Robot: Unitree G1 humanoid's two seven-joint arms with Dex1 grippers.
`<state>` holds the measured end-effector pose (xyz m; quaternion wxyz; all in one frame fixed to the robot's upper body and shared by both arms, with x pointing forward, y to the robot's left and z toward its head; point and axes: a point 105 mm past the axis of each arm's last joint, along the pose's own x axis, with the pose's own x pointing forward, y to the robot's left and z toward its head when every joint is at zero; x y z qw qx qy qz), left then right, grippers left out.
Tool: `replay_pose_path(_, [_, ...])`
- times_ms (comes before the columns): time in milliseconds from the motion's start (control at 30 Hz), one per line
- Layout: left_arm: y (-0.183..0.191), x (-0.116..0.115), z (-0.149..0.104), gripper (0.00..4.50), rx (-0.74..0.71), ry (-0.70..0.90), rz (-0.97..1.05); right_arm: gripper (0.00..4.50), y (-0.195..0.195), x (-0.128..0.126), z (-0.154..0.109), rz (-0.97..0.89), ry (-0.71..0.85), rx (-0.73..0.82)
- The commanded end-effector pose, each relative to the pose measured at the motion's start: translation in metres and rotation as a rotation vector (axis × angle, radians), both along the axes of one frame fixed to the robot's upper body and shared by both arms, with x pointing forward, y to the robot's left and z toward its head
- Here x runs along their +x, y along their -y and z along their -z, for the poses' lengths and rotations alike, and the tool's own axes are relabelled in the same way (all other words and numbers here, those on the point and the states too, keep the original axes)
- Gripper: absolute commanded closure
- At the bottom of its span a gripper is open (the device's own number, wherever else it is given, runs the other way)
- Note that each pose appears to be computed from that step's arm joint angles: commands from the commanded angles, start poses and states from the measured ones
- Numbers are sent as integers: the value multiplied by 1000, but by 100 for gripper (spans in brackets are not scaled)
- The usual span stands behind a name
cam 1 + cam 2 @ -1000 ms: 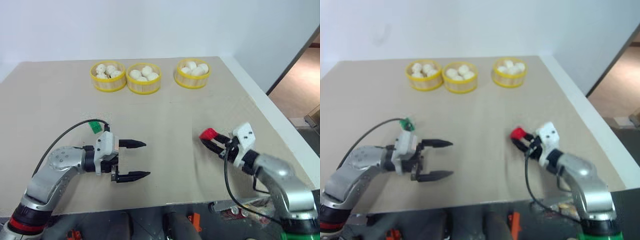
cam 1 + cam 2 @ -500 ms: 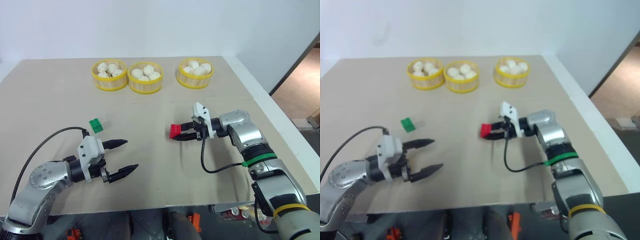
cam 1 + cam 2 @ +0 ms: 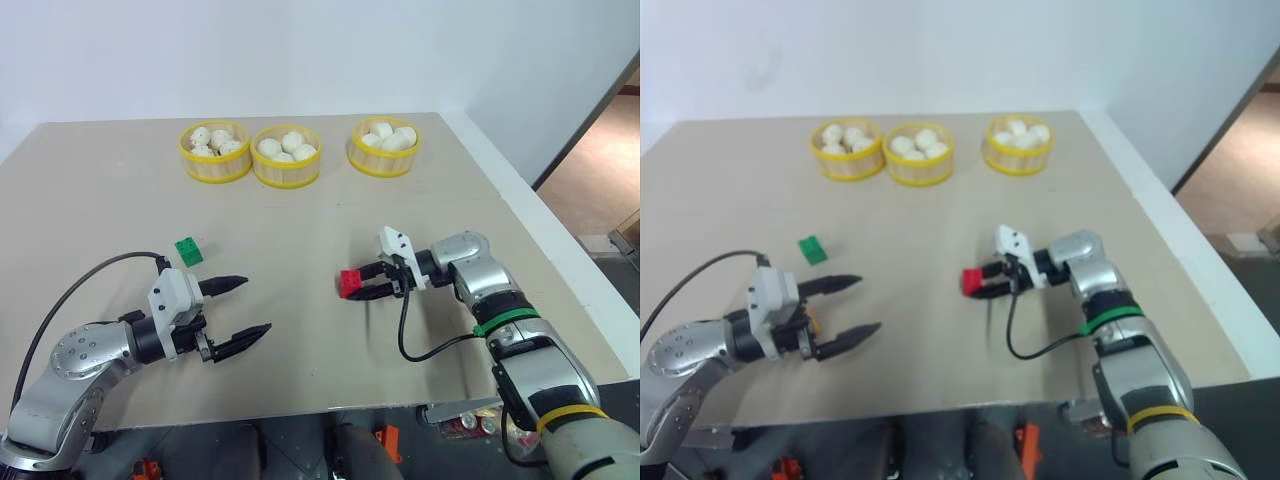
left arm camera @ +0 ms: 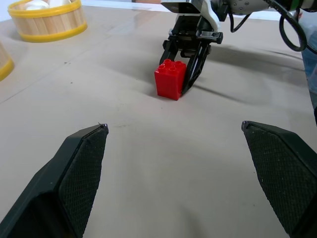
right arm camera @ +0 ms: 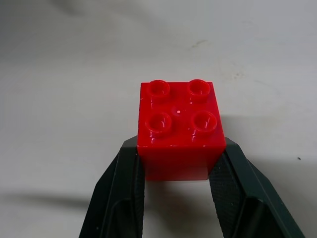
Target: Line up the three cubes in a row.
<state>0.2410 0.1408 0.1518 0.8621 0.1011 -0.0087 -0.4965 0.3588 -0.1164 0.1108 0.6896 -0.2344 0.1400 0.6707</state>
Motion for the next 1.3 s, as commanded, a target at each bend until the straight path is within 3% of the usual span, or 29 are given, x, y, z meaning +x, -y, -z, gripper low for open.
replay_pose_path(33, [2, -5, -9, 0, 1, 34, 23, 326, 0, 4, -8, -12, 32, -3])
replay_pose_path(200, [6, -6, -7, 0, -2, 18, 43, 326, -1, 7, -9, -4, 31, 3])
replay_pose_path(267, [6, -6, -6, 0, 2, 18, 45, 221, 1, 7, -8, 4, 0, -6])
replay_pose_path(467, [6, -3, -5, 0, 5, 12, 36, 10, 2, 9, -18, 11, 18, 19])
replay_pose_path(733, [-3, 7, -12, 0, -10, 13, -29, 4, -12, -8, -77, -20, -29, 201])
replay_pose_path(900, [-34, 35, -36, 0, -108, 122, -273, 4, -21, -34, -123, -12, -73, 400])
replay_pose_path(967, [-49, 46, -43, 0, -129, 155, -374, 4, -28, -42, -134, -11, -5, 465])
replay_pose_path(1167, [-77, 69, -51, 0, -142, 191, -566, 4, -30, -53, -126, 33, 93, 433])
replay_pose_path(1300, [-80, 77, -43, 0, -100, 125, -544, 4, -26, -48, -124, 79, 124, 426])
